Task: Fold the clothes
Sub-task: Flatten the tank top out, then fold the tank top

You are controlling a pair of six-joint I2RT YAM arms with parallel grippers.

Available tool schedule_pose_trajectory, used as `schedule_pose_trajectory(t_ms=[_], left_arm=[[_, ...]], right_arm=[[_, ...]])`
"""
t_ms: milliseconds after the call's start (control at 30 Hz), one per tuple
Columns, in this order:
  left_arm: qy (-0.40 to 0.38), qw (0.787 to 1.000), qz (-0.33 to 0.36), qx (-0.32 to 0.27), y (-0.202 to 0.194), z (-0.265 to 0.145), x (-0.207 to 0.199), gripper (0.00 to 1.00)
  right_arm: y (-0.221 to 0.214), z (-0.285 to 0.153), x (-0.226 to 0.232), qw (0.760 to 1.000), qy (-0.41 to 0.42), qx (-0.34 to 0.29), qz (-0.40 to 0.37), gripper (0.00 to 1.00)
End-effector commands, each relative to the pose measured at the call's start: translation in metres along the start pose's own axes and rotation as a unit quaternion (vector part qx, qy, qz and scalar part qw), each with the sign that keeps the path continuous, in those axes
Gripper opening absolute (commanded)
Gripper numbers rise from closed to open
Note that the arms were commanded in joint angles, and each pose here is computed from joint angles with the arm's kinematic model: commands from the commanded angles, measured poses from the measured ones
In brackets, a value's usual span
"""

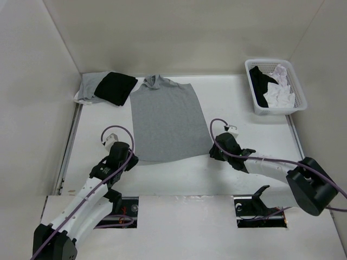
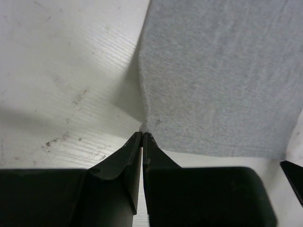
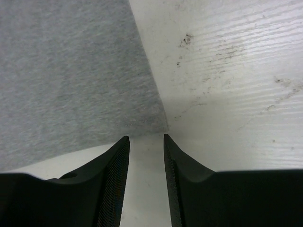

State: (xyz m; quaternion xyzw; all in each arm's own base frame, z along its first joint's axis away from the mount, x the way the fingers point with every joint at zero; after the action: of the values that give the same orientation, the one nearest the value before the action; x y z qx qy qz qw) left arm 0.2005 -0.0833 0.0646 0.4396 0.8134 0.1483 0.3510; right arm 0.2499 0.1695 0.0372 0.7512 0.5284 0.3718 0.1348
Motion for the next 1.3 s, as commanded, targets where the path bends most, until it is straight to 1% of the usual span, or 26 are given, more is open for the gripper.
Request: schedule_pose_trajectory(t_ms=[0,100,233,433,500,667,800,933,1133,1267], left_arm=[[-0.009,1.0,0.006,-0.02,0.011,-0.003,-0.005,0.03],[-0.015,1.0,0.012,-0.019,0.01,-0.002,-0.006,0.03],[-0.019,0.999,0.013,-0.025,0.013,-0.003,-0.006,0.03],[-0.009,0.999,0.01,-0.045,0.024,-0.005,0.0,0.03],[-0.008,0.999,0.01,-0.044,0.026,-0.003,0.002,0.03],[-0.012,0.999,0.012,-0.034,0.023,0.002,-0.001,0.03],[-0.013,0.999,0.013,-0.035,0.023,0.002,0.0,0.03],[-0.013,0.999,0.012,-0.036,0.022,0.002,0.001,0.03],[-0.015,0.999,0.012,-0.038,0.022,0.001,0.001,0.03],[-0.016,0.999,0.011,-0.036,0.022,0.002,0.0,0.03]], right_arm=[[0.017,0.008,0.022,1.0,0.016,-0.017,0.019,0.4],[0.022,0.009,0.021,0.999,0.007,-0.028,0.031,0.39],[0.024,0.007,0.008,0.998,-0.017,-0.035,0.041,0.38],[0.023,0.005,-0.008,0.997,-0.049,-0.043,0.044,0.38],[0.021,0.006,-0.009,0.997,-0.05,-0.039,0.042,0.38],[0.02,0.006,-0.006,0.998,-0.045,-0.029,0.039,0.33],[0.01,0.009,0.005,0.999,-0.021,0.002,0.038,0.33],[0.01,0.011,0.007,0.999,-0.017,0.005,0.039,0.34],[0.008,0.011,0.011,0.999,-0.007,0.018,0.033,0.28],[0.008,0.011,0.01,0.999,-0.001,0.028,0.034,0.21]])
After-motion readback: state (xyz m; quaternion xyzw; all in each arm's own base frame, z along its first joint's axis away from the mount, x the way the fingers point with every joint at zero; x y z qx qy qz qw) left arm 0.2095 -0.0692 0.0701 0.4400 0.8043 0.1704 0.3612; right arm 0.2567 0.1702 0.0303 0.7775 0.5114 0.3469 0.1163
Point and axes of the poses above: each gripper's point midway between its finger pads, its own z axis out along the fingers, its own x axis along the line the jaws close on, y = z × x, the point moved 1 cm from there along -z, back along the fingers, and after that the axes turned 6 degrees about z, right-handed, at the moved point
